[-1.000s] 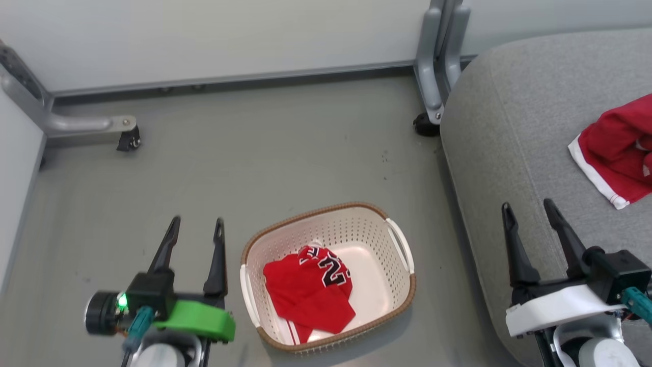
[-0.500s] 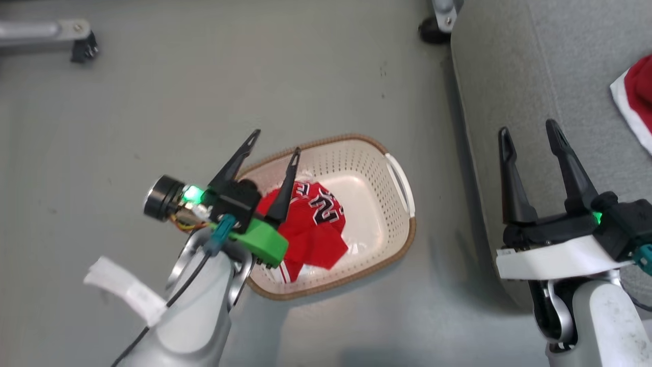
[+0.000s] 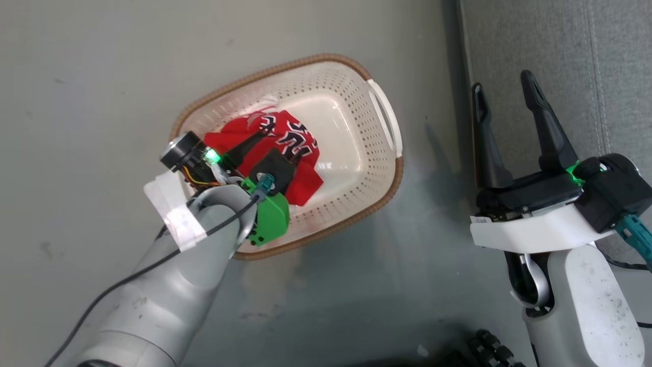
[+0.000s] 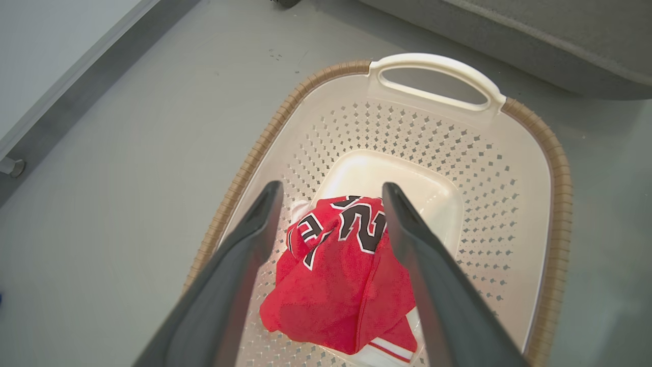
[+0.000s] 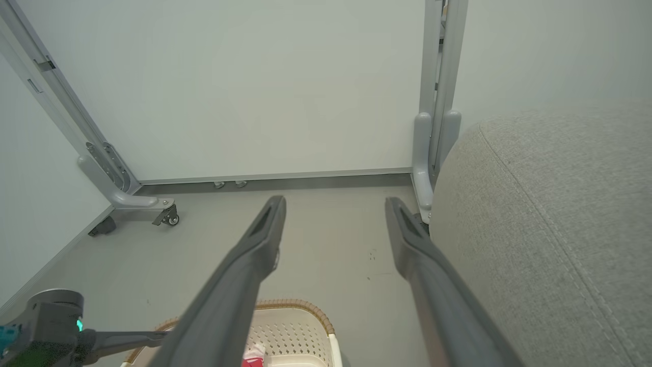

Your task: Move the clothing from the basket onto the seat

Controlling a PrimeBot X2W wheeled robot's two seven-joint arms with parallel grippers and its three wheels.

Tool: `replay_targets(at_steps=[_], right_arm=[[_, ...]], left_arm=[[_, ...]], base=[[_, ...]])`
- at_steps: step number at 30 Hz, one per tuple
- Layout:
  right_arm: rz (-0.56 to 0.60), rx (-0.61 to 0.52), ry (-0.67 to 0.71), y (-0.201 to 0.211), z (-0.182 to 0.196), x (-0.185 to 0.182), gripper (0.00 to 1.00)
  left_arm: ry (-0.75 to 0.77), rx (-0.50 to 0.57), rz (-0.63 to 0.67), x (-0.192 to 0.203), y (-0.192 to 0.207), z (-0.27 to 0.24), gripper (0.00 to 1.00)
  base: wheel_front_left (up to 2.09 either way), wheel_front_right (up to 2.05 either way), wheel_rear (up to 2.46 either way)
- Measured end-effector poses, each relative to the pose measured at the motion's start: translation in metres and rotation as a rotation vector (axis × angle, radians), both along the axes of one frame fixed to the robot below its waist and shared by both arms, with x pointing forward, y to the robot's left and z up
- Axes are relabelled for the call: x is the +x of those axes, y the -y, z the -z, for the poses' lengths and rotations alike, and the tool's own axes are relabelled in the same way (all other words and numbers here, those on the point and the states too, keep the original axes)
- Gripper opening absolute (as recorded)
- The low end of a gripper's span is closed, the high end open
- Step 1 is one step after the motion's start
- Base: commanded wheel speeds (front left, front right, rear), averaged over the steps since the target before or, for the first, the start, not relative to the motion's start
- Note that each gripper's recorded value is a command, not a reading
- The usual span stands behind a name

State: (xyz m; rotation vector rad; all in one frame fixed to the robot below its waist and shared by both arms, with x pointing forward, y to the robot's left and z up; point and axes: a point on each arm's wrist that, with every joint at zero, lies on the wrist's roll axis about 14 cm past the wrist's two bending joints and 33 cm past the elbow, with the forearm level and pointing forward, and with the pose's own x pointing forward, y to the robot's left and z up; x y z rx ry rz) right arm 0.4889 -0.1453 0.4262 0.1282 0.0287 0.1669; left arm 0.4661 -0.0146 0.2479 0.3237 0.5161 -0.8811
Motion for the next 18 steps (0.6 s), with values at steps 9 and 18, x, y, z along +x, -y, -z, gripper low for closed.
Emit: replay_targets(at_steps=[9,18], right_arm=[[0.047,0.007,-0.108,0.018,0.048,-0.004,1.00],[0.099,0.003,-0.194,0.038,0.079,-0.014,1.00]], left_arm=[[-0.150,0.112,0.073,-0.005,-0.001,0.073,1.00],[-0.200,0.199,0.052,0.008,-0.012,0.123,1.00]], base=[[0.00,0.00,0.00],[0.00,0.00,0.00]])
